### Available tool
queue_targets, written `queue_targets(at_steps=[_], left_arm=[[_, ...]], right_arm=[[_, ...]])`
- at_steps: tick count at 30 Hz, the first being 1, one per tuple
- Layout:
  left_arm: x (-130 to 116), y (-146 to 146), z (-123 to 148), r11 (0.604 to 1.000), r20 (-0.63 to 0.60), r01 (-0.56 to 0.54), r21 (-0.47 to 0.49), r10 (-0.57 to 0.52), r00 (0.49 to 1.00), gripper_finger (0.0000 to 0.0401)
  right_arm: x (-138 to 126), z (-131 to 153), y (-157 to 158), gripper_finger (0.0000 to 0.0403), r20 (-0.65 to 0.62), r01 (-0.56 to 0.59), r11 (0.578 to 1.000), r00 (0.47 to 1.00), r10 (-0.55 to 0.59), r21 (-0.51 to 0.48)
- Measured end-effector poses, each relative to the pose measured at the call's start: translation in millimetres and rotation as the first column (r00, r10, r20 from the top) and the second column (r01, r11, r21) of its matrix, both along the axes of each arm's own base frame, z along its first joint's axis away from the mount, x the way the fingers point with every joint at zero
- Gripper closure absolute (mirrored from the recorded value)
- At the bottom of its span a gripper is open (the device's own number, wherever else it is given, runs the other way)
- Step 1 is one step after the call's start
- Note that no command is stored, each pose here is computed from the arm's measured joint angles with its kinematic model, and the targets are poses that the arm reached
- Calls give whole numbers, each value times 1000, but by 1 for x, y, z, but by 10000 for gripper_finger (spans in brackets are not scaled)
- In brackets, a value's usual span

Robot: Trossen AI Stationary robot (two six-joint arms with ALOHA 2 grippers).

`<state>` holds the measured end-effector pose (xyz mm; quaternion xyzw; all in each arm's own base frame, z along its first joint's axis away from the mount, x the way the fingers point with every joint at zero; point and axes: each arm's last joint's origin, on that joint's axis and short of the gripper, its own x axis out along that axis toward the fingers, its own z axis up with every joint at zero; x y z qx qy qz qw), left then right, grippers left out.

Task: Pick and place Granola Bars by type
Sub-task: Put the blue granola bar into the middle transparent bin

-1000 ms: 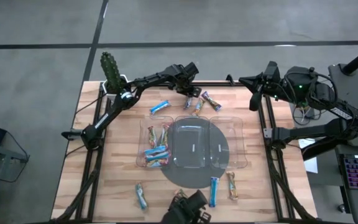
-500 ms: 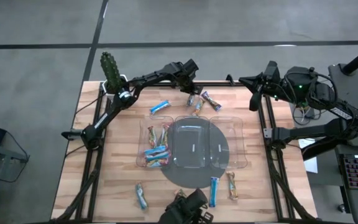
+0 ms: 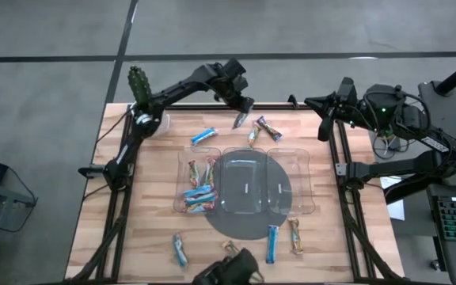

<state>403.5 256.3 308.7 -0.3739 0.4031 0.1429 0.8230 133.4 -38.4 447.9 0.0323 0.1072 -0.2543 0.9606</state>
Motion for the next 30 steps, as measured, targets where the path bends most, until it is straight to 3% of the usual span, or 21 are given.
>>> queue_targets(at_steps=[6, 11, 15, 20, 24, 30], left_arm=[[-30, -54, 62, 985, -9, 154, 72, -154, 988, 346], [-43, -95, 99, 980, 38, 172, 104, -177, 984, 346], [-42, -125, 114, 974, 57, 167, 153, -177, 983, 346], [-28, -158, 115, 937, 62, 265, 226, -285, 956, 346], [-12, -174, 101, 871, -5, 378, 313, -397, 918, 346], [20, -184, 61, 758, -128, 539, 366, -533, 836, 346]], right_arm=[[-1, 2, 0, 394, 13, -1, 1000, 1000, 1, -2], [0, 4, 0, 394, 31, -1, 1000, 1000, 1, -7], [0, 5, 0, 394, 33, -2, 1000, 999, 2, -10], [0, 5, 0, 394, 34, -2, 1000, 999, 3, -9], [0, 5, 0, 394, 33, -4, 1000, 999, 4, -10], [0, 5, 0, 394, 34, -4, 1000, 999, 4, -7]])
